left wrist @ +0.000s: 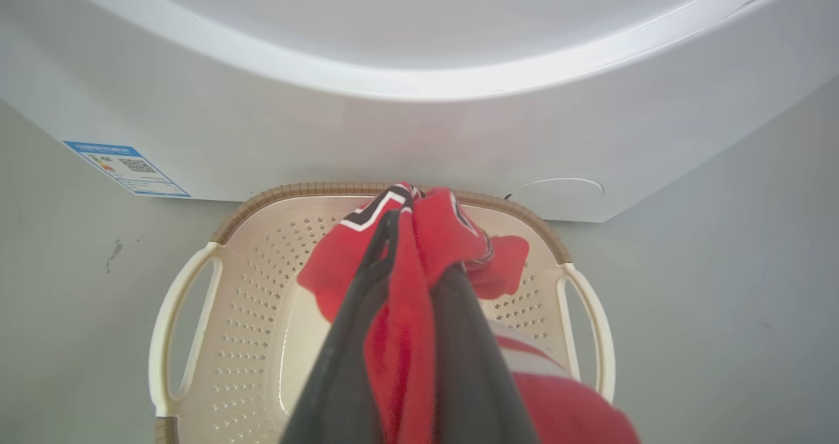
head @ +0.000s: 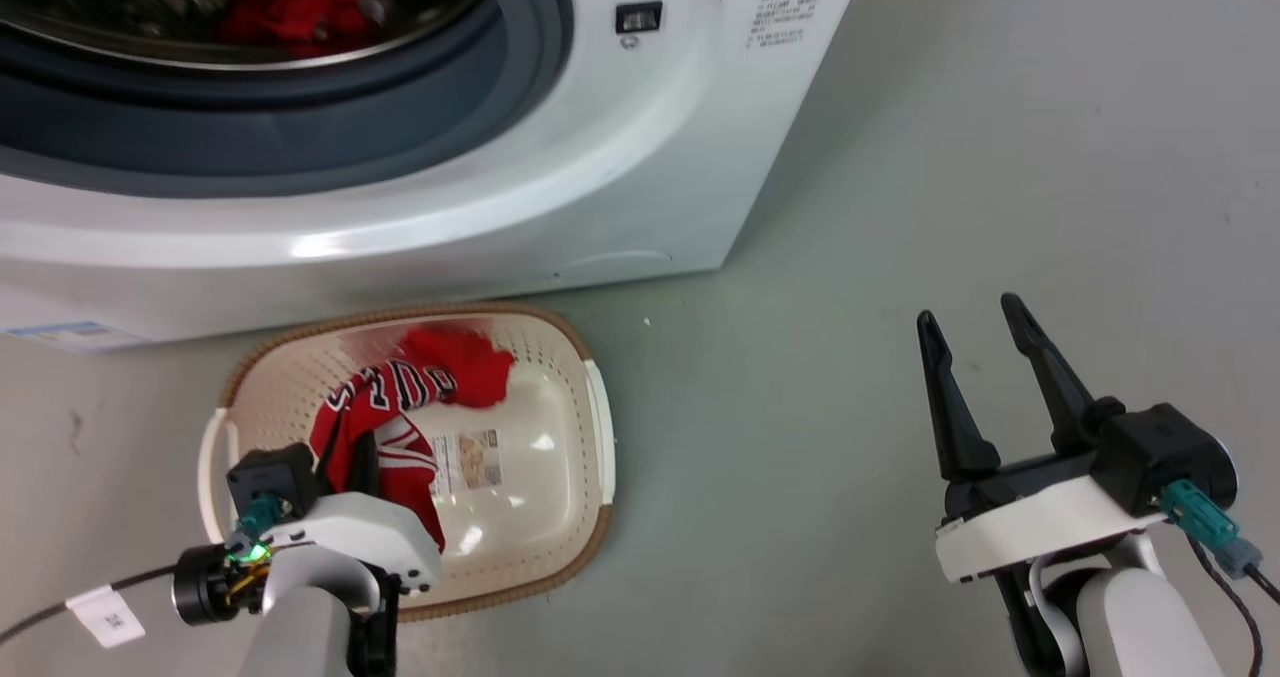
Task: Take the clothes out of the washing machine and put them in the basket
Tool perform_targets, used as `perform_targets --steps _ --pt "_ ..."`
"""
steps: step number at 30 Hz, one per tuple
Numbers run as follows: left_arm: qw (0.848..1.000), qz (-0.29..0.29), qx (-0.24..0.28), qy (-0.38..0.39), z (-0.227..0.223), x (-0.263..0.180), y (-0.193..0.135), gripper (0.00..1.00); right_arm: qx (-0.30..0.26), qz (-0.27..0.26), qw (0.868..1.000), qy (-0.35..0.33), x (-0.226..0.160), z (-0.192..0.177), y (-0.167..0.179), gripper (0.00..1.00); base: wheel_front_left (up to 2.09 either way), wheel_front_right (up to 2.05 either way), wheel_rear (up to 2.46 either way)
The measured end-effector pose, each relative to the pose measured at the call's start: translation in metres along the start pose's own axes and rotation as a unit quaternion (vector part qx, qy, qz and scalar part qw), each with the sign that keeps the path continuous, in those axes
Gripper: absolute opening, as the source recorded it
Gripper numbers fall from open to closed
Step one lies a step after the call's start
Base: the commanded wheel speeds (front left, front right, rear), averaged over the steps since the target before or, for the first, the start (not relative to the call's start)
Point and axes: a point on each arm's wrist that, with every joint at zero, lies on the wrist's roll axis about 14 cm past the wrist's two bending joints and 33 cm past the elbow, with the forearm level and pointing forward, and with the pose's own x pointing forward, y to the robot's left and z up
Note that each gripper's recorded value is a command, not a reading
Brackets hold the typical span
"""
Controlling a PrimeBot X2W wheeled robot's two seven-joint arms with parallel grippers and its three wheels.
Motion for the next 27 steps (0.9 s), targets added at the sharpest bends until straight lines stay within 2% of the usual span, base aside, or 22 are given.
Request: perform_targets --steps 7,13,27 --pt "0.997 0.004 0.012 0.081 -0.056 0.033 0.008 0.0 0.006 -0.004 1.0 0.029 0.021 -0.031 -0.007 1.0 0.0 0.0 0.0" --pt "0.99 -0.01 0.019 0.138 -0.1 0.055 0.001 0.0 0.011 -0.012 0.998 0.061 0.028 -0.063 -0.015 1.0 0.0 0.0 0.0" --pt "0.967 0.006 0.031 0.251 -0.183 0.068 0.008 0.0 0.014 -0.033 0.994 0.102 0.029 -0.1 -0.033 1.0 0.0 0.0 0.0"
